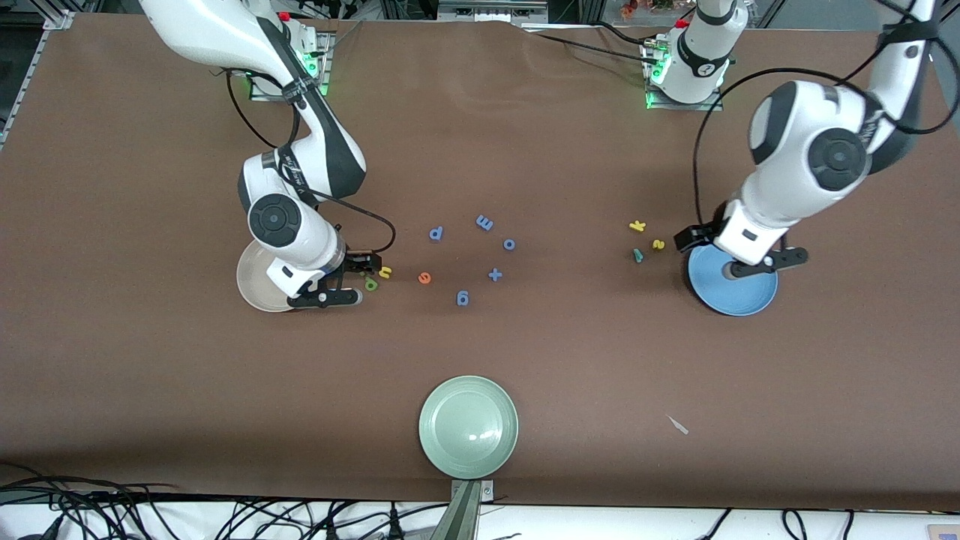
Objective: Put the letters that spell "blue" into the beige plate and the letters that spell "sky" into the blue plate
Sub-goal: 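Lower the right gripper to the green i while the left gripper reaches the teal y, then drop the i in the white plate while the left gripper drops the y, then reach the right gripper to the green p while the left gripper reaches the yellow 2, then carry the green p to the white plate while the left gripper places the 2, then grasp the yellow u with the right gripper while the left gripper grasps the yellow k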
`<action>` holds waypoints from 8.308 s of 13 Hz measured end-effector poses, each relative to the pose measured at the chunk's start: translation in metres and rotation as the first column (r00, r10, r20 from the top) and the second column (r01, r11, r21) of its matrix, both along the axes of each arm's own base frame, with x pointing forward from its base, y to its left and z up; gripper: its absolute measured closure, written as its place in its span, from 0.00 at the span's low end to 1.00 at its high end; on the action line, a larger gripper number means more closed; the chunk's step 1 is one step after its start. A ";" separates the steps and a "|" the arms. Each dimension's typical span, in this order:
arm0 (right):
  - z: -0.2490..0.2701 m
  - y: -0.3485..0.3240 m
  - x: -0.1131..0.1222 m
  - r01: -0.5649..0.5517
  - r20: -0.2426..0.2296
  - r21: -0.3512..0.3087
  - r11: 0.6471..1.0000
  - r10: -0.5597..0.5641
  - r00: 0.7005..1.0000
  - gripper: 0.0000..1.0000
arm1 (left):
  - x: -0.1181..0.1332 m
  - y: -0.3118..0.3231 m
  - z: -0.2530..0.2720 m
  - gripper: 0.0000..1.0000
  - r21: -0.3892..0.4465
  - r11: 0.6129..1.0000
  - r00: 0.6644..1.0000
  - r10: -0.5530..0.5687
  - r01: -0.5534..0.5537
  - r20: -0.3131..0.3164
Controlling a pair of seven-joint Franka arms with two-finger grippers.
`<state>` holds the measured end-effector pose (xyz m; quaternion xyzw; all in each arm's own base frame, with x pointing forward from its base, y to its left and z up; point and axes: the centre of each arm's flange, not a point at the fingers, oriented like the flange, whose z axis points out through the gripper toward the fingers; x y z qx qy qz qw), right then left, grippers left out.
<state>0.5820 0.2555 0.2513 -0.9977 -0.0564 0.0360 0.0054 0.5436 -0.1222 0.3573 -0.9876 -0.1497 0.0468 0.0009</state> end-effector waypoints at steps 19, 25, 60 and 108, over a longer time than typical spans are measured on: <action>-0.073 -0.024 -0.062 -0.345 0.142 0.020 0.939 0.338 0.930 0.02 | -0.036 -0.053 -0.170 0.24 0.064 0.992 0.993 0.106 -0.109 0.052; -0.077 -0.019 -0.062 -0.354 0.159 0.021 0.935 0.346 0.925 0.33 | -0.039 -0.052 -0.183 0.53 0.067 0.991 0.993 0.112 -0.114 0.034; -0.044 0.003 0.012 0.035 0.027 0.045 0.998 -0.037 0.999 0.33 | -0.054 0.031 -0.167 0.24 0.067 0.875 0.877 0.477 -0.480 0.052; -0.004 -0.113 -0.021 0.024 -0.071 -0.008 1.000 -0.024 0.997 0.41 | -0.023 0.024 -0.136 0.41 0.064 0.785 0.785 0.619 -0.616 -0.039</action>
